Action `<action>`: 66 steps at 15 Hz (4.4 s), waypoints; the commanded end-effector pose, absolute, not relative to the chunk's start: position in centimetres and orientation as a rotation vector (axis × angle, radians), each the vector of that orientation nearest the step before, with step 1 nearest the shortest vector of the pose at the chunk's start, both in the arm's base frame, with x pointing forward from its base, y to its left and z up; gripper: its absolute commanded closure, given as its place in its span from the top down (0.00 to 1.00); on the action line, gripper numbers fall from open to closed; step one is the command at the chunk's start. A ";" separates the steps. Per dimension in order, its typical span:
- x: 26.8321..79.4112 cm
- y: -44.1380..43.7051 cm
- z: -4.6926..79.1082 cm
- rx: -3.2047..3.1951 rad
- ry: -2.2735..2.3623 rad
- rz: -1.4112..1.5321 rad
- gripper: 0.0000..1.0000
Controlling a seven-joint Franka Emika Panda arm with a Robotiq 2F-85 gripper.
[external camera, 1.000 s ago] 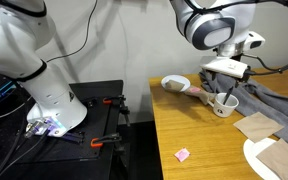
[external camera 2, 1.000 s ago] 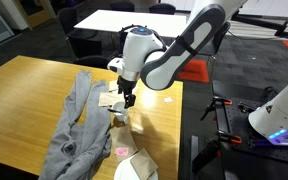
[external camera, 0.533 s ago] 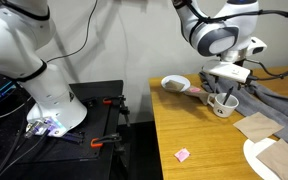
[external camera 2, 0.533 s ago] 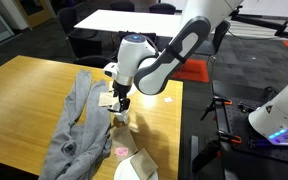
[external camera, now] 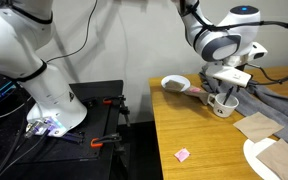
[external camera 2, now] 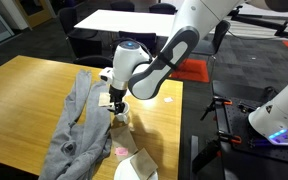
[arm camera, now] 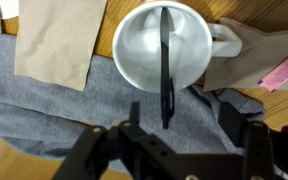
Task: Remove the pen from the mug and put it on the table
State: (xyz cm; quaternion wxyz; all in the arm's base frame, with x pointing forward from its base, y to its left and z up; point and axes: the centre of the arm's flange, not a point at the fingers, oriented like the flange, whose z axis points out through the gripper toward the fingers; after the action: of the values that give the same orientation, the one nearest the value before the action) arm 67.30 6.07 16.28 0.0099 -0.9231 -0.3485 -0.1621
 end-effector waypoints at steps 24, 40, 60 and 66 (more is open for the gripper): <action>65.4 7.3 20.2 -2.945 -0.978 -0.701 0.04; 55.2 6.9 27.7 -3.053 -1.059 -0.302 0.04; 52.1 8.2 14.0 -2.667 -1.587 -0.004 0.04; 53.0 8.8 12.5 -2.569 -1.828 0.180 0.04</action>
State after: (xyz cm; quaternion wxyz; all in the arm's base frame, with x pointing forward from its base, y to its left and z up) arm 51.65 8.74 12.74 0.0102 -0.8316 -0.5545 0.0280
